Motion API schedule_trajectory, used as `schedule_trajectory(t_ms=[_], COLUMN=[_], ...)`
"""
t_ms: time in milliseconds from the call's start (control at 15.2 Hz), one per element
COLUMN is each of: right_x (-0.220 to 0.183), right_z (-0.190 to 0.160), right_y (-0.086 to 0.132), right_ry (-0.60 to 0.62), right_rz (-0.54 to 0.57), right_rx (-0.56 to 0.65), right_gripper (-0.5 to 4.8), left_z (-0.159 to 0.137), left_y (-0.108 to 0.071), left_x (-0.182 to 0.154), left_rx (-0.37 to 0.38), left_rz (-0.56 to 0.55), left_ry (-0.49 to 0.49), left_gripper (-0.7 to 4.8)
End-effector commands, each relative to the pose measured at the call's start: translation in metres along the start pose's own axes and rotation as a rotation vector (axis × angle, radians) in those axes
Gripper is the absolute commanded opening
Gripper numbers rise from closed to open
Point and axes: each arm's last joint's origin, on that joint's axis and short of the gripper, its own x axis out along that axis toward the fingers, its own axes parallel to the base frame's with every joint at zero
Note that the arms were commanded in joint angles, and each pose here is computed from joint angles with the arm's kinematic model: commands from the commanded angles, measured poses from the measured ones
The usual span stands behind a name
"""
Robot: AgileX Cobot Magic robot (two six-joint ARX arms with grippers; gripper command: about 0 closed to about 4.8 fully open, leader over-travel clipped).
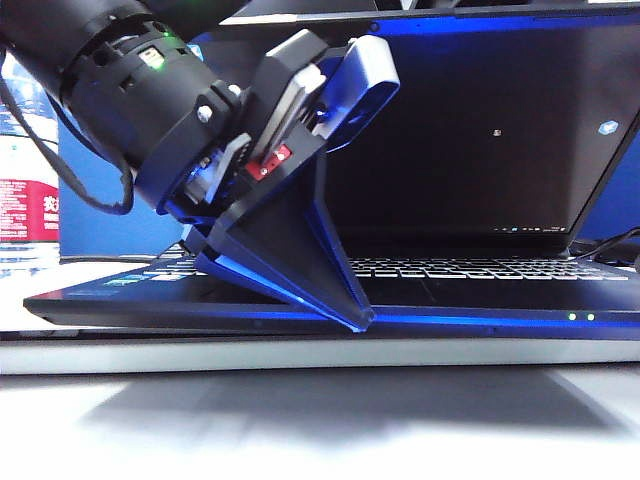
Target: Close the lid of the black laptop.
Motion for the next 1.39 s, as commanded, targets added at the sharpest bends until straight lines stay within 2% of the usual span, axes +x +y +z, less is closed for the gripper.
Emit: schedule_trajectory(t_ms=[66, 264, 330, 396, 594, 858, 1122, 1385], right_x=[0.000, 0.000, 0.000, 0.000, 0.000, 0.000, 0.000, 0.000], right_z=[-0.002, -0.002, -0.002, -0.003, -0.002, -0.002, -0.001, -0.001], right_y=[0.002, 0.002, 0.002, 0.002, 0.002, 0.002, 0.002, 0.002], right_ry=[0.017, 0.018, 0.019, 0.021, 0.020, 0.015, 0.011, 0.012], right_rz=[0.005, 0.005, 0.005, 0.006, 0.006, 0.003, 0.002, 0.004], right_rx=[0.006, 0.007, 0.009, 0.010, 0.009, 0.003, 0.000, 0.001], right_gripper=[-0.06, -0.06, -0.06, -0.06, -0.06, -0.06, -0.06, -0.06], left_z=[0.005, 0.008, 0.011, 0.014, 0.014, 0.007, -0.002, -0.009], left_y=[-0.002, -0.005, -0.007, -0.009, -0.009, -0.016, -0.029, -0.024], left_x=[-0.001, -0.002, -0.003, -0.003, -0.002, 0.000, 0.005, 0.007], left_rx=[0.016, 0.027, 0.047, 0.052, 0.053, 0.056, 0.091, 0.113], left_rz=[-0.080, -0.187, -0.261, -0.279, -0.231, -0.318, -0.321, -0.160], left_ry=[-0.040, -0.068, -0.098, -0.125, -0.131, -0.061, 0.035, 0.099], left_gripper=[-0.03, -0.03, -0.03, -0.03, -0.03, -0.03, -0.03, -0.05])
